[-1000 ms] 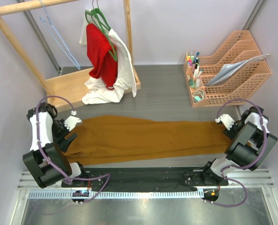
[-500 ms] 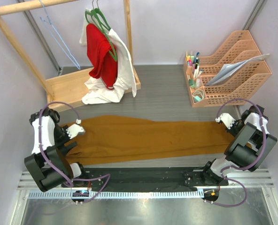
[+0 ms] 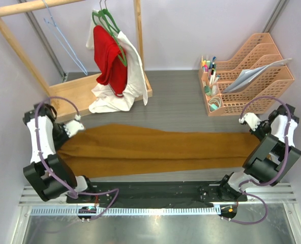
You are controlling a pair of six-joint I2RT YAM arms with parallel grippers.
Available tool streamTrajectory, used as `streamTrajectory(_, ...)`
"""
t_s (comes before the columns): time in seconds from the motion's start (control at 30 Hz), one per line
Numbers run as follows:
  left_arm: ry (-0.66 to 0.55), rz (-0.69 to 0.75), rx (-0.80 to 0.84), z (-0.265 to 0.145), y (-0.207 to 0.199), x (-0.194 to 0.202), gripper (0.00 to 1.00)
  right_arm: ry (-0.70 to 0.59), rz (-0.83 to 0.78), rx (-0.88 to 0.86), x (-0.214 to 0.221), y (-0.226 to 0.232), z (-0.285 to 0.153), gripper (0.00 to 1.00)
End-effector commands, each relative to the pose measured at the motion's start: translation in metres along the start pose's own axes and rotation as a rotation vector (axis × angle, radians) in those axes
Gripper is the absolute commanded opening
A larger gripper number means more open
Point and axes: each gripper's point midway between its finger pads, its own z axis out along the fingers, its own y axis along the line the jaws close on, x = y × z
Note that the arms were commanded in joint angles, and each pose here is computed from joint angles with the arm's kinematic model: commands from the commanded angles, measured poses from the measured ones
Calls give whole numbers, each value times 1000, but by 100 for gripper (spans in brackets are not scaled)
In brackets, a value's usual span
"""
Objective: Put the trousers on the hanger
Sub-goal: Fold the trousers
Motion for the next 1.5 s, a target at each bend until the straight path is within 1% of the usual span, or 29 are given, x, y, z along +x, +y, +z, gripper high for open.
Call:
streamTrajectory(0.0, -102, -38, -149, -57, 32, -10, 0, -50, 14, 29, -8, -10, -38, 1)
streamTrajectory(0.07, -107, -29, -160, -62, 31, -5, 0, -49, 0, 15, -2, -5, -46, 1)
streamTrajectory(0.1, -103, -19, -148, -57, 24, -4, 0, -53, -4, -4, -3, 2, -47, 1)
streamTrajectory(0.13, -103, -5, -133, -52, 19, -4, 0, -50, -8, -33, -2, 13, -41, 5)
streamTrajectory(0.17, -101, 5, -139, -48, 17, -3, 0, -54, -35, -41, -2, 18, -39, 15)
streamTrajectory(0.2, -99, 15, -110, -33, 9, -3, 0, -57, -43, -50, -2, 24, -35, 33)
streamTrajectory(0.27, -93, 28, -125, -25, 7, -3, 0, -67, -71, -88, -4, 43, -26, 51)
streamTrajectory(0.33, -81, 26, -92, -14, 0, -1, 0, -77, -100, -124, -4, 64, -16, 60)
streamTrajectory(0.4, -71, 7, -84, -10, 2, 1, 0, -91, -136, -124, -7, 70, -9, 60)
streamTrajectory(0.43, -62, 2, -80, -9, 3, 3, 0, -99, -141, -146, -8, 79, -3, 59)
streamTrajectory(0.63, -61, -16, -61, -16, 11, 2, 0, -125, -169, -202, -16, 94, 10, 57)
streamTrajectory(0.97, -52, -33, -55, -14, 12, 4, 0, -117, -186, -141, -21, 87, 34, 48)
streamTrajectory(1.07, -55, -35, -50, -14, 12, 3, 0, -107, -185, -124, -20, 84, 38, 42)
streamTrajectory(1.2, -51, -44, -57, -14, 13, 4, 0, -95, -185, -118, -18, 80, 38, 19)
streamTrajectory(1.23, -54, -42, -56, -14, 13, 3, 0, -90, -186, -117, -18, 78, 37, 3)
streamTrajectory(1.27, -57, -43, -59, -14, 13, 3, 0, -91, -182, -121, -18, 79, 36, 1)
streamTrajectory(1.37, -66, -66, -70, -17, 18, 1, 0, -110, -165, -124, -23, 74, 25, 1)
streamTrajectory(1.4, -71, -75, -73, -18, 20, 1, 0, -117, -154, -94, -26, 60, 15, 1)
streamTrajectory(1.47, -90, -99, -91, -27, 26, 0, 0, -145, -132, -98, -30, 54, 1, 1)
